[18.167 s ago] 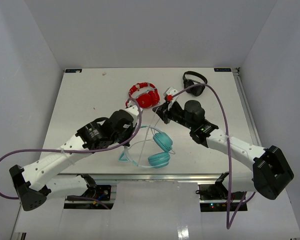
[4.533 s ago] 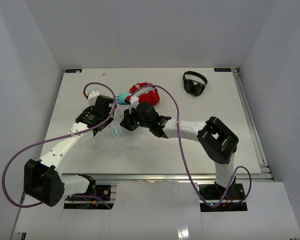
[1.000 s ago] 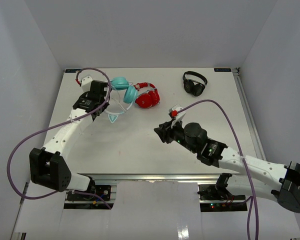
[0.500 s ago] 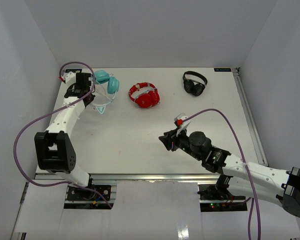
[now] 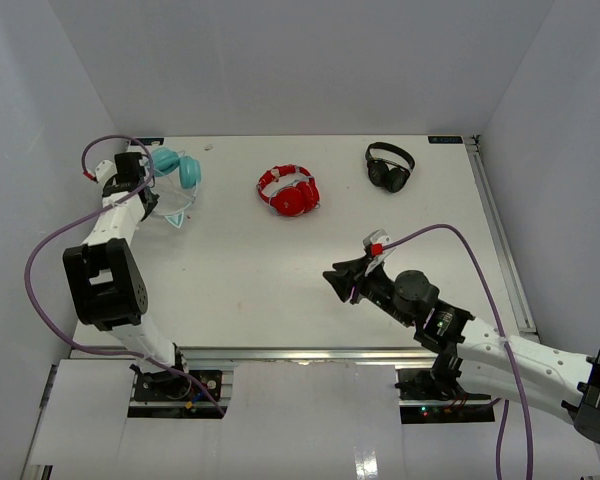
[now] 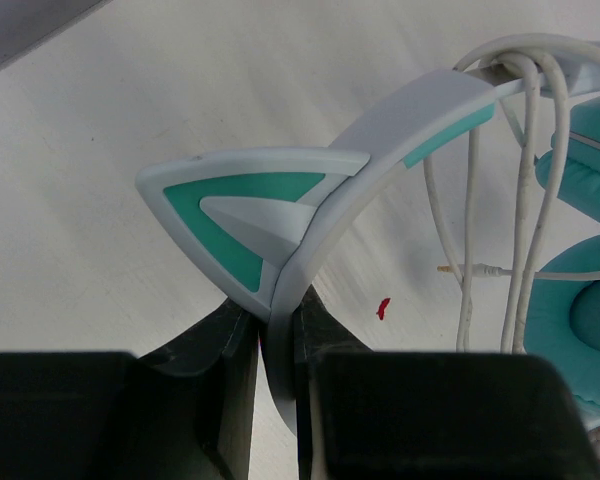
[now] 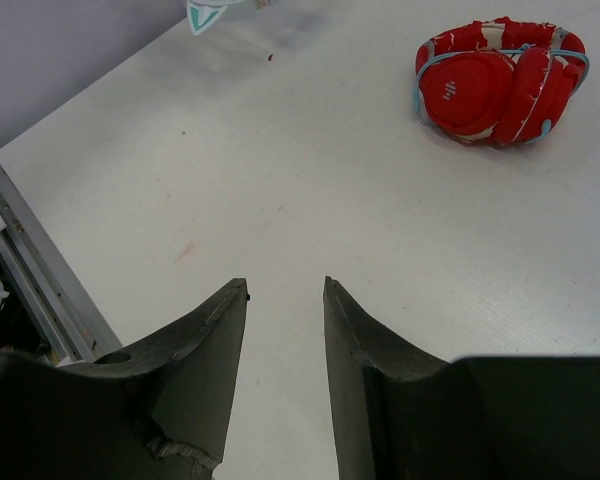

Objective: Wrap the headphones

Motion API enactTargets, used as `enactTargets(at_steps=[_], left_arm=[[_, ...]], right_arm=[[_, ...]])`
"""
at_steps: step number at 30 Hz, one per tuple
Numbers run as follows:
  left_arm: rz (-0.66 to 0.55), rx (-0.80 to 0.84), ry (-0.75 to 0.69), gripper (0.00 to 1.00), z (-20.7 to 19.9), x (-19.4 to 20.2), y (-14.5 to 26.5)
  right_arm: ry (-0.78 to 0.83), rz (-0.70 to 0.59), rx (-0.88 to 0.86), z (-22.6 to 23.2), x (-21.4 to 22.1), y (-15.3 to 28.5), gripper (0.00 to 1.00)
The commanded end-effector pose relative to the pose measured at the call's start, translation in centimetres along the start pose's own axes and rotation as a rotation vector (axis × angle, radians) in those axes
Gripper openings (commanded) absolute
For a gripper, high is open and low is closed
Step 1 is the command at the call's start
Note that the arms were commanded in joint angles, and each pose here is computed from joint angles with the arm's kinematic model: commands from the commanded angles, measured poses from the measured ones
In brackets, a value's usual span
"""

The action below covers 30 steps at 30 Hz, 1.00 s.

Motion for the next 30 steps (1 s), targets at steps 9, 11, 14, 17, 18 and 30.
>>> enactTargets(at_steps=[9, 11, 14, 17, 18, 30], left_arm=[[-0.001, -0.002, 0.053, 0.00, 0.9, 0.9, -3.3], [0.003, -0.013, 0.046, 0.00, 1.3, 1.1, -3.9], [0.008, -0.005, 0.022, 0.00, 1.3, 1.5, -4.4], [0.020, 0.000, 0.015, 0.07, 1.3, 1.9, -4.6], [0.023, -0.001, 0.014, 0.13, 1.3, 1.9, -4.7], [0.045, -0.039, 0.003, 0.63, 2.0, 2.7, -5.2]], right_arm=[[-0.013, -0.093, -0.020, 0.4, -1.9, 0.9, 0.44], [-0.013, -0.095, -0.020, 0.4, -1.9, 1.0, 0.44], [-0.014, -0.098, -0.016, 0.3, -1.9, 1.1, 0.44], [-0.015, -0.098, -0.016, 0.3, -1.9, 1.1, 0.44], [-0.015, -0.096, -0.016, 0.3, -1.9, 1.1, 0.44], [-0.020, -0.108, -0.002, -0.1, -2.0, 1.5, 0.44]])
Point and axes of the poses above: each gripper's point midway between its finger pads, its own y axis back along the fingers, its own z axis along the line the jaws close on, x = y × z, the point moved 1 cm from there along y, back along the fingers, and after that the axes turned 4 degrees about -y, right-handed, at the moved point
